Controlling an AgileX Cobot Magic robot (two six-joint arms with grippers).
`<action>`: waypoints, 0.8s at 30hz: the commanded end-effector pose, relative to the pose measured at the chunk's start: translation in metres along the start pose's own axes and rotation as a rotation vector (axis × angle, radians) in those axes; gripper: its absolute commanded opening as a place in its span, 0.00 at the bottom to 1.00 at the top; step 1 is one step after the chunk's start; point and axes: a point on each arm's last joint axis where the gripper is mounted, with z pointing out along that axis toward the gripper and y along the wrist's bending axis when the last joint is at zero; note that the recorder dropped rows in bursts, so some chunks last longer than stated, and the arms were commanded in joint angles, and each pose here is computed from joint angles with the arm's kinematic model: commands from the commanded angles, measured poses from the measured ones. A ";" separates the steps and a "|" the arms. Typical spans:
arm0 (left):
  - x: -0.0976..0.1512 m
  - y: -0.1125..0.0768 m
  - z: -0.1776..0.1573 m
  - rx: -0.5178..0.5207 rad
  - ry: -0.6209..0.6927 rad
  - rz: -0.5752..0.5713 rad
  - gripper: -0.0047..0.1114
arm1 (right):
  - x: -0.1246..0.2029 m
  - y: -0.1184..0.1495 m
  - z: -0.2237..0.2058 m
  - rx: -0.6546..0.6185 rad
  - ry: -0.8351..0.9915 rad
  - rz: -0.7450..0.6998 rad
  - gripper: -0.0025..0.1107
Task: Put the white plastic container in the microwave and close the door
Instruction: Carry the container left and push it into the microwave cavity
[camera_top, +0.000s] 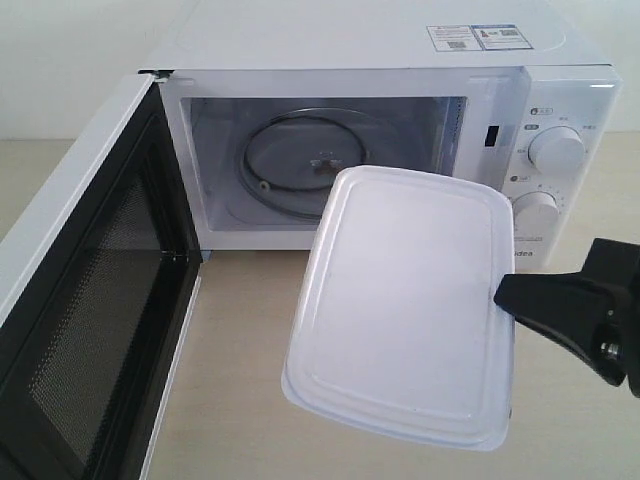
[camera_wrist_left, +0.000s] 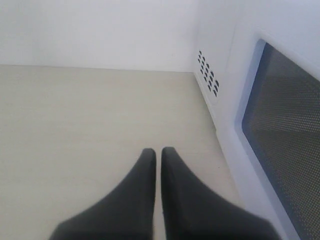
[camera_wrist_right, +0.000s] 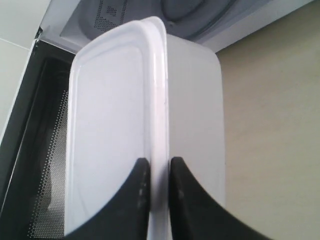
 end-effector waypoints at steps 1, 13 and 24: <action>0.001 0.000 0.000 -0.003 0.002 0.007 0.08 | 0.000 0.001 -0.001 -0.005 -0.010 0.081 0.02; 0.001 0.000 0.000 -0.003 0.002 0.007 0.08 | 0.003 -0.001 -0.012 0.114 -0.086 0.196 0.02; 0.001 0.000 0.000 -0.003 0.002 0.007 0.08 | 0.015 0.023 -0.006 -0.038 -0.116 0.172 0.02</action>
